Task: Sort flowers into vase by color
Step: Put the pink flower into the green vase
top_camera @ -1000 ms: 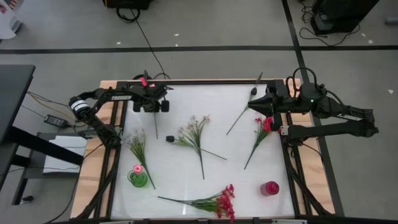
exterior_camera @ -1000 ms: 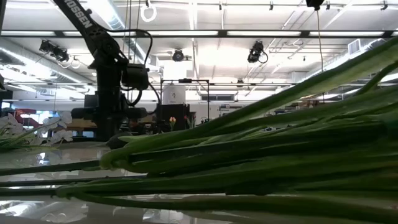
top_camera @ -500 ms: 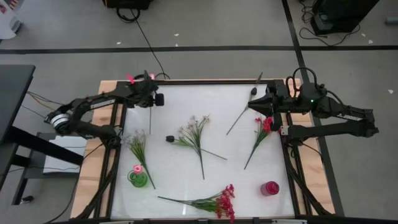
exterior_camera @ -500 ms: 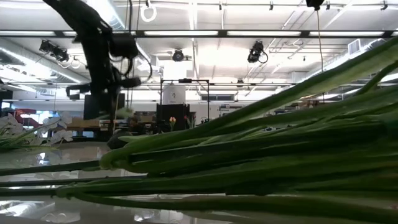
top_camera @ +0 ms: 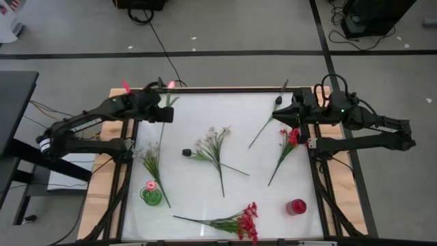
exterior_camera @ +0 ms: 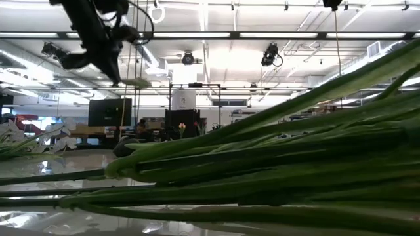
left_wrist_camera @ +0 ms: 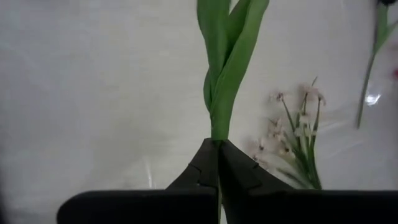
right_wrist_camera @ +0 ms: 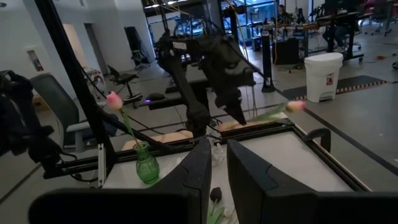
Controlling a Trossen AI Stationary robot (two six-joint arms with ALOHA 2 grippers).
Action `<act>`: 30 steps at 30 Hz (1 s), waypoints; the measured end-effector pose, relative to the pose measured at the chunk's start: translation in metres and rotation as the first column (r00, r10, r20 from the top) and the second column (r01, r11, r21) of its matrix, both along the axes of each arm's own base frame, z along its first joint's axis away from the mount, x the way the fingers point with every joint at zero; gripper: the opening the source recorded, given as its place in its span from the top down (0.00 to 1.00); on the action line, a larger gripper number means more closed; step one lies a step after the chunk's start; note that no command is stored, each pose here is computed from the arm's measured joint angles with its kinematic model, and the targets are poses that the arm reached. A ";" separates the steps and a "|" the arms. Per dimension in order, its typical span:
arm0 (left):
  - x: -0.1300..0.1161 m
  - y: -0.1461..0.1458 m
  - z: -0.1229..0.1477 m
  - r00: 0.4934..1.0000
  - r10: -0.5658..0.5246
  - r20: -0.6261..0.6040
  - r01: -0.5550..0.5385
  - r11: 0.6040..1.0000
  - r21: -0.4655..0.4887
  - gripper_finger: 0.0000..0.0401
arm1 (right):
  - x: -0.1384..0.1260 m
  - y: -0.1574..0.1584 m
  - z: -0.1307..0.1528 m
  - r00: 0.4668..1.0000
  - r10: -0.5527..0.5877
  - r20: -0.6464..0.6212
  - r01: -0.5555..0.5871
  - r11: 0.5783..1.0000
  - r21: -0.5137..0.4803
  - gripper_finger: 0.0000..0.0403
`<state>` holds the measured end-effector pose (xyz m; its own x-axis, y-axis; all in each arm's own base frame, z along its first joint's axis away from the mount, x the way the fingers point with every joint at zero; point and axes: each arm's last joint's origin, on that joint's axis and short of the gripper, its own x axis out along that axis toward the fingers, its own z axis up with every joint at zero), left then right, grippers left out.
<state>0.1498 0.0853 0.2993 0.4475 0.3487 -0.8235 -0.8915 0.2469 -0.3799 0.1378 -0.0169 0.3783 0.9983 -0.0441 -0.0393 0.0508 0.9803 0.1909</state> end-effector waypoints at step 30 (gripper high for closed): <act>-0.139 -0.078 0.106 0.866 -0.497 -0.058 0.427 0.673 0.604 0.99 | 0.000 0.000 0.000 1.000 0.000 0.000 0.000 1.000 0.000 0.85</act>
<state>0.0106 0.0069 0.4058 0.7514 0.4631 -0.4700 -0.5672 0.8173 -0.1016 0.1378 -0.0169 0.3783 0.9982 -0.0441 -0.0396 0.0509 0.9802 0.1912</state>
